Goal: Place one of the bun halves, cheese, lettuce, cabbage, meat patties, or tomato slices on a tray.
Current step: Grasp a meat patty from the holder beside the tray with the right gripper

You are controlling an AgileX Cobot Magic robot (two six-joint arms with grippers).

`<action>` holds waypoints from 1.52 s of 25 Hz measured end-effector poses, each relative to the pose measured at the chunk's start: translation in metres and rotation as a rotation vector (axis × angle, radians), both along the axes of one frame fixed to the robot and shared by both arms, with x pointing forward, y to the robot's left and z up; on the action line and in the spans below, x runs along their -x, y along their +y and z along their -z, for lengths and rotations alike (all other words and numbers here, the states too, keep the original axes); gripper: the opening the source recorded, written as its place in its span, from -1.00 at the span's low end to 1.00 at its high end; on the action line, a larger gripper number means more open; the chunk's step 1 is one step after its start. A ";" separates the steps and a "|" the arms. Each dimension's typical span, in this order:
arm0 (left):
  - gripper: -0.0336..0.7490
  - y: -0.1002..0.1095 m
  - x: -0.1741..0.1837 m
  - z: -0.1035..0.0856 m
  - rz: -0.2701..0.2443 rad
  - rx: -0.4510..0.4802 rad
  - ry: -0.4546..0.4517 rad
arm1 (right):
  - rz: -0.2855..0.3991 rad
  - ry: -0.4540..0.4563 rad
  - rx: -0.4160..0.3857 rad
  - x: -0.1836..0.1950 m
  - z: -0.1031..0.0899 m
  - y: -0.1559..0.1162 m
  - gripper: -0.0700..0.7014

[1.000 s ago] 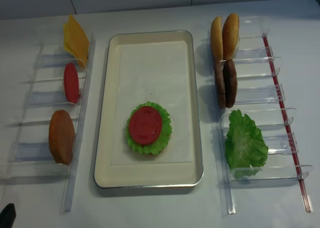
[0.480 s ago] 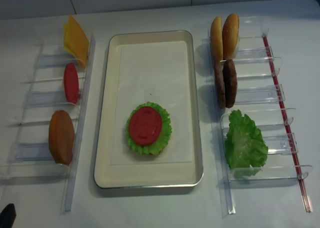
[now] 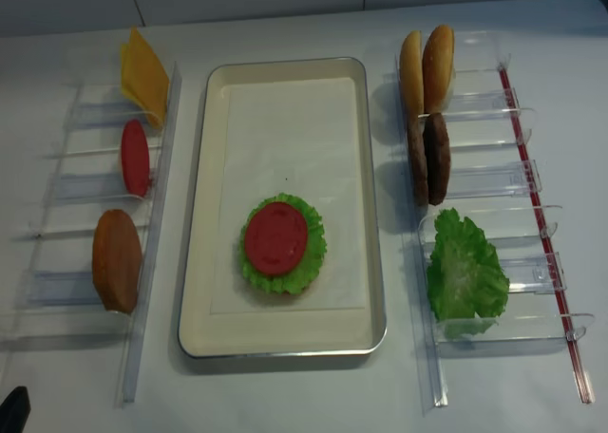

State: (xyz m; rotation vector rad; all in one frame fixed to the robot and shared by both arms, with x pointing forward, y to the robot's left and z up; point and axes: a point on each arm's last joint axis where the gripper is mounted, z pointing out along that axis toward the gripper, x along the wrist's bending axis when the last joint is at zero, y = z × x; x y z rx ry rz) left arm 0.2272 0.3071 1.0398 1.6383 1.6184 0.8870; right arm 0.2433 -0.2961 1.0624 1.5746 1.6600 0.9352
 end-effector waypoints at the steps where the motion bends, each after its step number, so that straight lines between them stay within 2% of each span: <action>1: 0.00 0.000 0.000 0.000 0.000 0.000 0.000 | -0.003 -0.007 -0.004 -0.004 -0.006 0.001 0.26; 6: -0.03 0.000 0.000 0.000 0.000 0.000 0.000 | -0.062 0.018 -0.031 -0.030 -0.037 0.007 0.26; 14: -0.03 0.000 0.000 0.000 0.000 0.000 0.000 | -0.308 0.161 -0.114 -0.092 -0.071 0.032 0.26; 19: -0.03 0.000 0.000 0.000 0.000 0.000 0.000 | -0.407 0.203 -0.163 -0.128 -0.094 0.042 0.26; 23: -0.03 0.000 0.000 0.000 0.000 0.000 0.000 | -0.464 0.239 -0.217 -0.153 -0.104 0.050 0.26; 27: -0.04 0.000 0.000 0.000 0.000 0.000 0.000 | -0.523 0.313 -0.190 -0.174 -0.104 0.068 0.26; 30: -0.04 0.000 0.000 0.000 0.000 0.000 0.000 | -0.516 0.404 -0.101 -0.188 -0.096 0.087 0.26; 34: -0.04 0.000 0.000 0.000 0.000 0.000 0.000 | -0.459 0.495 -0.001 -0.207 -0.084 0.119 0.26; 38: -0.04 0.000 0.000 0.000 0.000 0.000 0.000 | -0.372 0.582 0.035 -0.228 -0.066 0.145 0.26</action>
